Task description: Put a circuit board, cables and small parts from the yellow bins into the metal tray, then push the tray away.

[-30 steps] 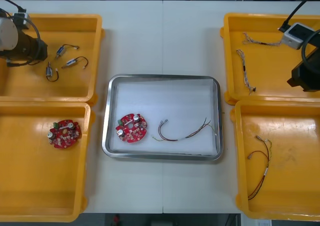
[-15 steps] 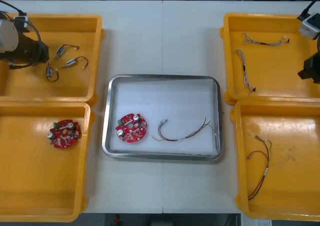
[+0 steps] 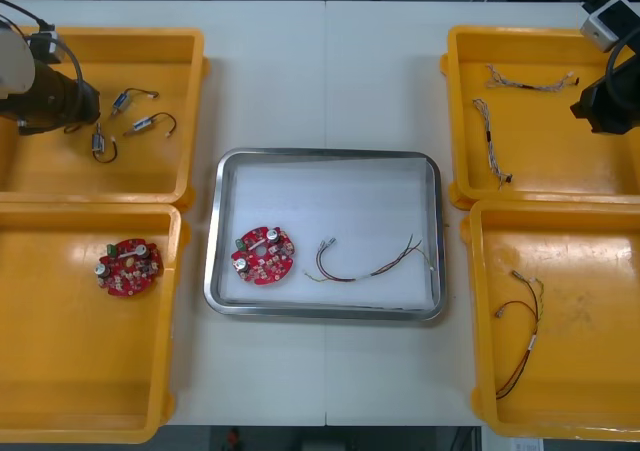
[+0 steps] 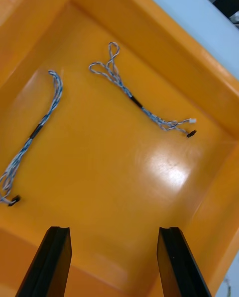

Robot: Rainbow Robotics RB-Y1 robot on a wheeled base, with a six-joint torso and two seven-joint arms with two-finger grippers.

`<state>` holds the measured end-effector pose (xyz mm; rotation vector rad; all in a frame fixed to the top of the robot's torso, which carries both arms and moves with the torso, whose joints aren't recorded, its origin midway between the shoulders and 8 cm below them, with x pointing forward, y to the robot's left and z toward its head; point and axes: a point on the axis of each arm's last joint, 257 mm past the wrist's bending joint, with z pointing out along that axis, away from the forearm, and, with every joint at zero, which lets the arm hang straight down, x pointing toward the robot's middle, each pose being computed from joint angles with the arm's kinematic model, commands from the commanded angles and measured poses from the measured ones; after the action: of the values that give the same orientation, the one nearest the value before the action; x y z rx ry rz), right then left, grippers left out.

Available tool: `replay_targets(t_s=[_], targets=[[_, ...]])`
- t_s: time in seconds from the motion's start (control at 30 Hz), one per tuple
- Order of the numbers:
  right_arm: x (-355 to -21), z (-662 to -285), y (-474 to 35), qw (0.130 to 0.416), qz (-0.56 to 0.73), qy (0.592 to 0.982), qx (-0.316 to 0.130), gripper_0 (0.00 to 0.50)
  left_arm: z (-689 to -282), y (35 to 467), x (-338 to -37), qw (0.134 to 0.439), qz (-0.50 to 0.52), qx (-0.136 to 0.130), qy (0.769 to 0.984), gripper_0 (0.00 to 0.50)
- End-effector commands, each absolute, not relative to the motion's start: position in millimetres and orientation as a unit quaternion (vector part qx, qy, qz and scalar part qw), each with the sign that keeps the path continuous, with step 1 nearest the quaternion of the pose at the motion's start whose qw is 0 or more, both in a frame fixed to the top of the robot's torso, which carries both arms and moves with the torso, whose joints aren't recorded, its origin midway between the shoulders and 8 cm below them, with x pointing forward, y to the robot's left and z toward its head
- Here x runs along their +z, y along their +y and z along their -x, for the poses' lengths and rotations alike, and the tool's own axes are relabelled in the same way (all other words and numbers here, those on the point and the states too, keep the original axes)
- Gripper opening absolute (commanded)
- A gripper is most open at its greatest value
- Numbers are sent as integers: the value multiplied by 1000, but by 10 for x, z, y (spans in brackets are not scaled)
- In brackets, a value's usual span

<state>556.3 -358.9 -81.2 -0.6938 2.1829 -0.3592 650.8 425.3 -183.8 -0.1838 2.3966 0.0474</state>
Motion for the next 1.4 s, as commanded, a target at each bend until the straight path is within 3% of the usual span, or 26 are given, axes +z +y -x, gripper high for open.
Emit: replay_targets(t_s=[0.03,0.13,0.4,0.53,0.8,1.03,1.17,1.4], targets=[[-749,-5682,-3800,404,293,842,-206,500,-6545,4217,-1151,377,34,15,925,0],[-761,-5797,-3850,419,293,834,-210,500,-6449,4206,-1008,366,28,16,930,0],[-792,-6207,-3928,447,365,768,-277,500,-6154,4122,-600,339,38,-6,940,0],[-821,-6393,-4045,452,393,730,-328,500,-5948,3982,-417,319,78,-12,944,0],[-830,-6725,-4126,454,427,684,-378,500,-5678,3705,-260,297,101,-9,950,0],[-887,-6888,-4079,454,438,674,-384,500,-5515,3454,-136,293,122,-22,948,0],[-890,-6962,-3994,457,437,675,-381,500,-5455,3240,-113,287,137,-50,947,0],[-869,-7100,-3880,456,439,671,-385,500,-5400,2869,-172,286,169,-58,942,0]])
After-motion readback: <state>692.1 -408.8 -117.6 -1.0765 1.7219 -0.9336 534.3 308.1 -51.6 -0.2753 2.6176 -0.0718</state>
